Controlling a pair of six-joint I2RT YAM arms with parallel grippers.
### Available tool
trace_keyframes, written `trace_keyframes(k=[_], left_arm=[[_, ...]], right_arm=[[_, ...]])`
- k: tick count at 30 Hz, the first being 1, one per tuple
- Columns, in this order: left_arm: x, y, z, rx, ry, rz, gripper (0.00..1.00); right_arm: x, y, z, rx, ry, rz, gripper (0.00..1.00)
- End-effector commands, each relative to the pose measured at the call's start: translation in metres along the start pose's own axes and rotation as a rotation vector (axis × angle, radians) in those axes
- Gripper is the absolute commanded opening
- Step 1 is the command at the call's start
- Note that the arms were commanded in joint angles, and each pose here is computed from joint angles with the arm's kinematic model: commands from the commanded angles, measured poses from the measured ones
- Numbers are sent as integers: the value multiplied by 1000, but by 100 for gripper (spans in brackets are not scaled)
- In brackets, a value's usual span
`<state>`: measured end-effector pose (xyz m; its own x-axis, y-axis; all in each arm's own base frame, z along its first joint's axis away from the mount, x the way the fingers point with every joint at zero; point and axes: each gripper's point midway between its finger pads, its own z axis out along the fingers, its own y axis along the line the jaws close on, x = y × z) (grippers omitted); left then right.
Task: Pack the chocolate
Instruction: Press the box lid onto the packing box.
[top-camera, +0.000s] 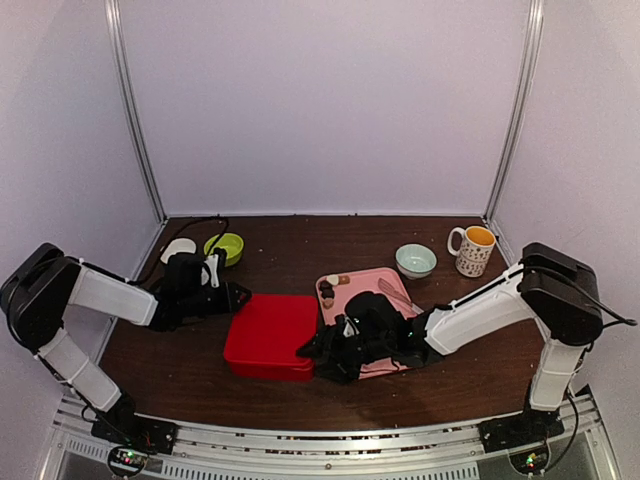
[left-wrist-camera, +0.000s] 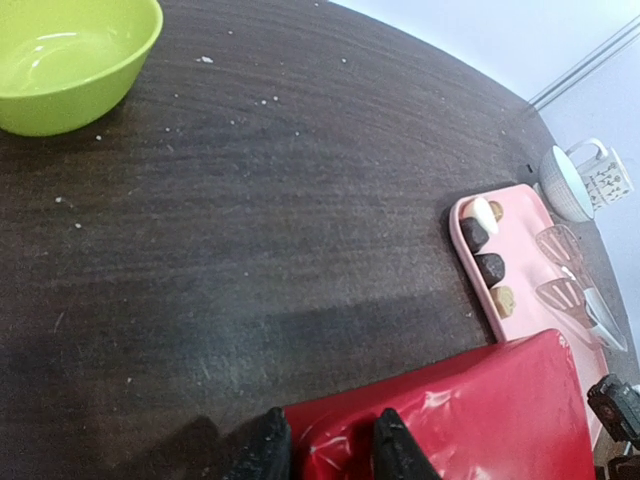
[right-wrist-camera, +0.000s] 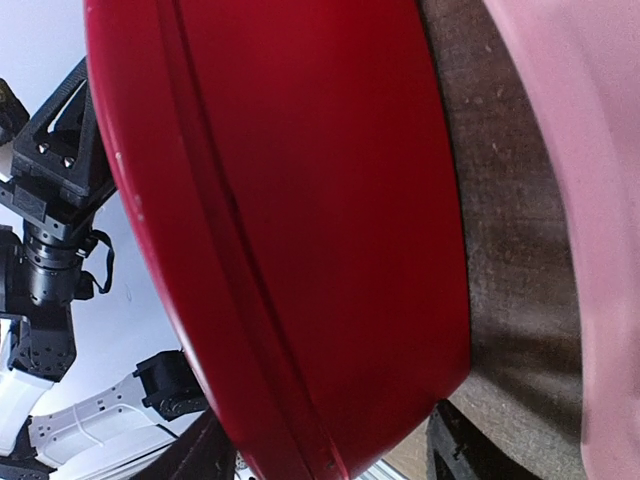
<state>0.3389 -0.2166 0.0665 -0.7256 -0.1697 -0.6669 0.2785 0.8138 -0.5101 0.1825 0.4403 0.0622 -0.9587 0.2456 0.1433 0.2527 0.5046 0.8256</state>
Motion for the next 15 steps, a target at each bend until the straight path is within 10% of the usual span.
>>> trace_keyframes(k=[1,15], left_arm=[[77,24,-12,-117,227,-74,27],[64,28,-24,-166,171,-79,27]], right_arm=[[3,-16,2,51,-20,2,63],[17,-26,-19,95,-12,127,73]])
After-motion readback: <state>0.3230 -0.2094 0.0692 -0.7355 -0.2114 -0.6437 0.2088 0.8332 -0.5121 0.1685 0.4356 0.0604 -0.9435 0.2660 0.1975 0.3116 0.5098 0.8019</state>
